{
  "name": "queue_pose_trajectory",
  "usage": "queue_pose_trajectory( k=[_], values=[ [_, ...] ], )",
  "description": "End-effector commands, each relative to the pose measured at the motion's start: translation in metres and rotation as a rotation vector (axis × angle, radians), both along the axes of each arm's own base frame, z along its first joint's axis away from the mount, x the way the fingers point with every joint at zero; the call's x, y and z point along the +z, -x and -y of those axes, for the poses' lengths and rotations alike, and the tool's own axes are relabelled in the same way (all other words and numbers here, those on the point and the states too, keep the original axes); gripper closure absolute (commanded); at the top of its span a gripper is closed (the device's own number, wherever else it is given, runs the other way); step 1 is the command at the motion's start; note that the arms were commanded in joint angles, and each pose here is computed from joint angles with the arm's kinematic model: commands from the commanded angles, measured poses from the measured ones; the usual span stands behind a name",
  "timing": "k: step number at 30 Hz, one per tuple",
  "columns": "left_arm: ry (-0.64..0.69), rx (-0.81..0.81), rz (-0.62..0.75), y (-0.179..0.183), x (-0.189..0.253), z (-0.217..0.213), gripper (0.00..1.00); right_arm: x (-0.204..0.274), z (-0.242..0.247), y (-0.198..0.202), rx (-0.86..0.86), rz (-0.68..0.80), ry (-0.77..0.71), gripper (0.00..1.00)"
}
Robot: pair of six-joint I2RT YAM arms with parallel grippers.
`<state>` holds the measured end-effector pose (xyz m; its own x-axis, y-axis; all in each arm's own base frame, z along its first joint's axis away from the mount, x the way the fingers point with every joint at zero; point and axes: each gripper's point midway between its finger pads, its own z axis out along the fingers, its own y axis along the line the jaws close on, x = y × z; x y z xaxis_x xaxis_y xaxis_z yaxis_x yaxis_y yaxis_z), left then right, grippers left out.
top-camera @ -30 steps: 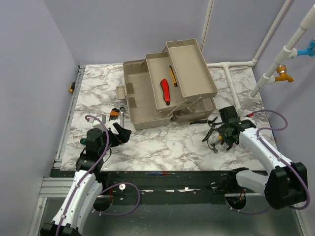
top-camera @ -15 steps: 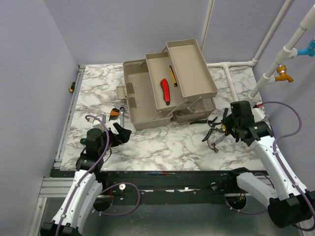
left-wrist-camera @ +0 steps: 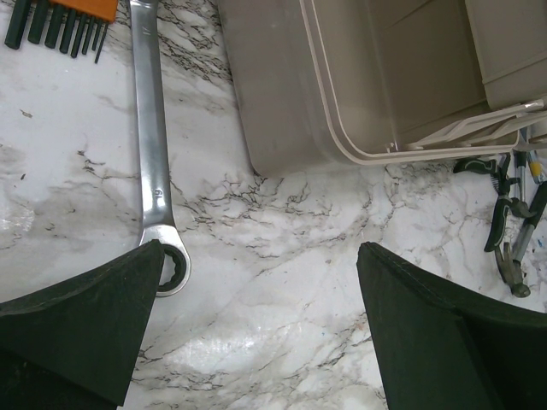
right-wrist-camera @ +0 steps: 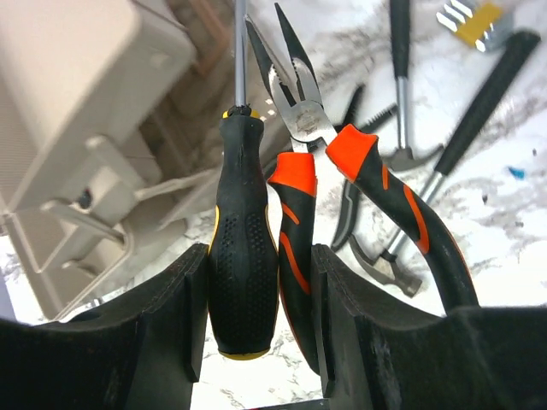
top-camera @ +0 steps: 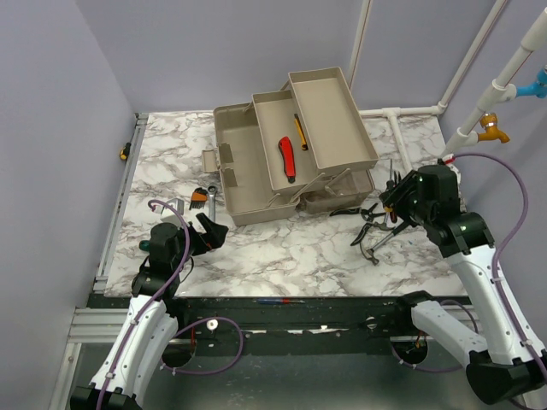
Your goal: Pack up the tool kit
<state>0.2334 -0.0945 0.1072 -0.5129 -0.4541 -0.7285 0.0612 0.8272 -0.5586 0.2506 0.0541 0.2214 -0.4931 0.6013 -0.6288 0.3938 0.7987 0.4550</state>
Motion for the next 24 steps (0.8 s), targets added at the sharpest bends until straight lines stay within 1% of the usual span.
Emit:
queue_pose_trajectory(
  k=[1, 7, 11, 12, 16, 20, 24],
  values=[
    [-0.014, 0.015, 0.028, -0.004, 0.002, -0.003, 0.02, 0.063, -0.004, -0.016, 0.098, 0.174, 0.055, 0.99],
    [-0.012, 0.006, 0.029, -0.004, 0.002, -0.002, 0.02, 0.107, -0.011, -0.022, 0.174, 0.289, 0.079, 0.99],
    [-0.012, 0.009, 0.032, -0.004, 0.003, -0.002, 0.03, 0.133, -0.034, -0.033, 0.296, 0.371, 0.048, 0.99],
    [-0.011, 0.01, 0.034, -0.004, 0.003, -0.002, 0.03, 0.137, -0.044, -0.036, 0.352, 0.385, 0.032, 0.99],
    [-0.01, 0.009, 0.038, -0.003, 0.003, -0.002, 0.03, 0.142, -0.069, -0.052, 0.478, 0.393, 0.007, 0.99],
    [-0.011, 0.011, 0.038, -0.003, 0.003, -0.002, 0.03, 0.145, -0.084, -0.067, 0.564, 0.405, 0.002, 0.99],
    [-0.011, 0.011, 0.038, -0.003, 0.003, -0.002, 0.03, 0.139, -0.094, -0.087, 0.608, 0.398, 0.005, 0.99]
  ],
)
